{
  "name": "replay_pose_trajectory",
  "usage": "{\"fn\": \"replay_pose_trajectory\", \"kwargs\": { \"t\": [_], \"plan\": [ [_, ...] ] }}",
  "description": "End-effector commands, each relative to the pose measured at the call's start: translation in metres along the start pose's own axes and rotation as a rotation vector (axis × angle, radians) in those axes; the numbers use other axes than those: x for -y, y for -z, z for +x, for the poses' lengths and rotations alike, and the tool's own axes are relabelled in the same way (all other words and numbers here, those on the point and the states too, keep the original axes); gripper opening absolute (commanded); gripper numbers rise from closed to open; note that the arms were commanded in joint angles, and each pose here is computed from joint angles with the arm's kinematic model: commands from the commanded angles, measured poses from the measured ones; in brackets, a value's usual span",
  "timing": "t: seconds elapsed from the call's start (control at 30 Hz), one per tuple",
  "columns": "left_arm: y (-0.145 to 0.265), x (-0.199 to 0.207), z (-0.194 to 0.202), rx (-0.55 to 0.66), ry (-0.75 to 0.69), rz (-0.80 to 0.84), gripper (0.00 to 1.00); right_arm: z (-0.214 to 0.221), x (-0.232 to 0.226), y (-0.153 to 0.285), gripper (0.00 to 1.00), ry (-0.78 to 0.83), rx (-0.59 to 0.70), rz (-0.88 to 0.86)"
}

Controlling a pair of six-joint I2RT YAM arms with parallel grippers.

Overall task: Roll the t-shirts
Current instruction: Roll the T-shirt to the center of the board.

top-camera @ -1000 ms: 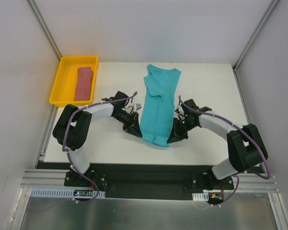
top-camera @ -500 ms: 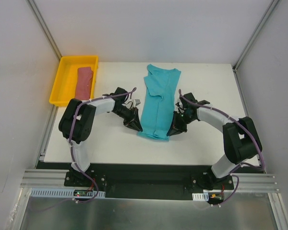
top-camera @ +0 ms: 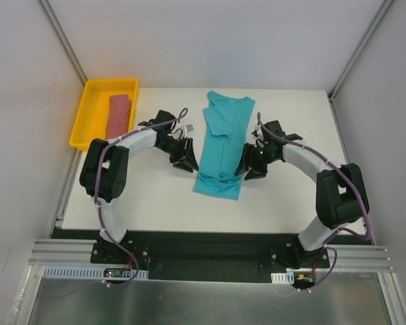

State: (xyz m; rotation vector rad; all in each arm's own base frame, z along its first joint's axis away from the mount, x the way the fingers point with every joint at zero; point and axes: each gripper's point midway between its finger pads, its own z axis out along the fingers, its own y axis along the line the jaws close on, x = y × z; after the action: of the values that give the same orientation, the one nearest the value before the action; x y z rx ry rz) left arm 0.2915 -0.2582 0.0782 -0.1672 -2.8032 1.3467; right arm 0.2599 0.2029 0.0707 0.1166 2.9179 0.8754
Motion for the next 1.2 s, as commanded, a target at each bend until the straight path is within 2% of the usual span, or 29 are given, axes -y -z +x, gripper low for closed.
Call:
{"fn": "replay_pose_trajectory", "kwargs": {
  "t": [0.0, 0.07, 0.17, 0.2, 0.27, 0.37, 0.47, 0.67, 0.93, 1.1, 1.17],
  "plan": [
    [0.048, 0.019, -0.012, 0.144, -0.384, -0.114, 0.4, -0.032, 0.005, 0.043, 0.55, 0.206, 0.133, 0.069],
    [0.061, 0.026, -0.007, 0.176, -0.536, -0.143, 0.41, -0.04, 0.009, 0.057, 0.59, 0.259, 0.183, 0.056],
    [0.062, 0.028, 0.009, 0.157, -0.873, -0.233, 0.43, -0.047, 0.006, 0.071, 0.61, 0.412, 0.243, 0.057],
    [0.059, 0.016, 0.011, 0.127, -1.039, -0.297, 0.43, -0.051, 0.005, 0.075, 0.61, 0.443, 0.267, 0.064],
    [0.041, 0.024, 0.024, 0.088, -1.362, -0.327, 0.45, -0.06, 0.002, 0.089, 0.62, 0.524, 0.331, 0.097],
    [0.024, 0.034, 0.034, 0.07, -1.643, -0.318, 0.47, -0.067, 0.003, 0.103, 0.64, 0.544, 0.372, 0.111],
    [0.004, 0.03, 0.043, 0.008, -1.776, -0.276, 0.47, -0.071, 0.011, 0.112, 0.67, 0.506, 0.385, 0.116],
    [-0.022, 0.017, 0.051, -0.097, -1.872, -0.224, 0.47, -0.067, 0.035, 0.122, 0.73, 0.423, 0.415, 0.129],
    [-0.054, 0.0, 0.07, -0.226, -1.901, -0.163, 0.47, -0.06, 0.056, 0.136, 0.76, 0.395, 0.445, 0.16],
    [-0.068, -0.024, 0.066, -0.334, -1.907, -0.281, 0.44, -0.064, 0.059, 0.14, 0.81, 0.409, 0.444, 0.16],
    [-0.072, -0.033, 0.066, -0.366, -1.884, -0.322, 0.36, -0.067, 0.058, 0.141, 0.82, 0.446, 0.446, 0.161]
  ]
}}
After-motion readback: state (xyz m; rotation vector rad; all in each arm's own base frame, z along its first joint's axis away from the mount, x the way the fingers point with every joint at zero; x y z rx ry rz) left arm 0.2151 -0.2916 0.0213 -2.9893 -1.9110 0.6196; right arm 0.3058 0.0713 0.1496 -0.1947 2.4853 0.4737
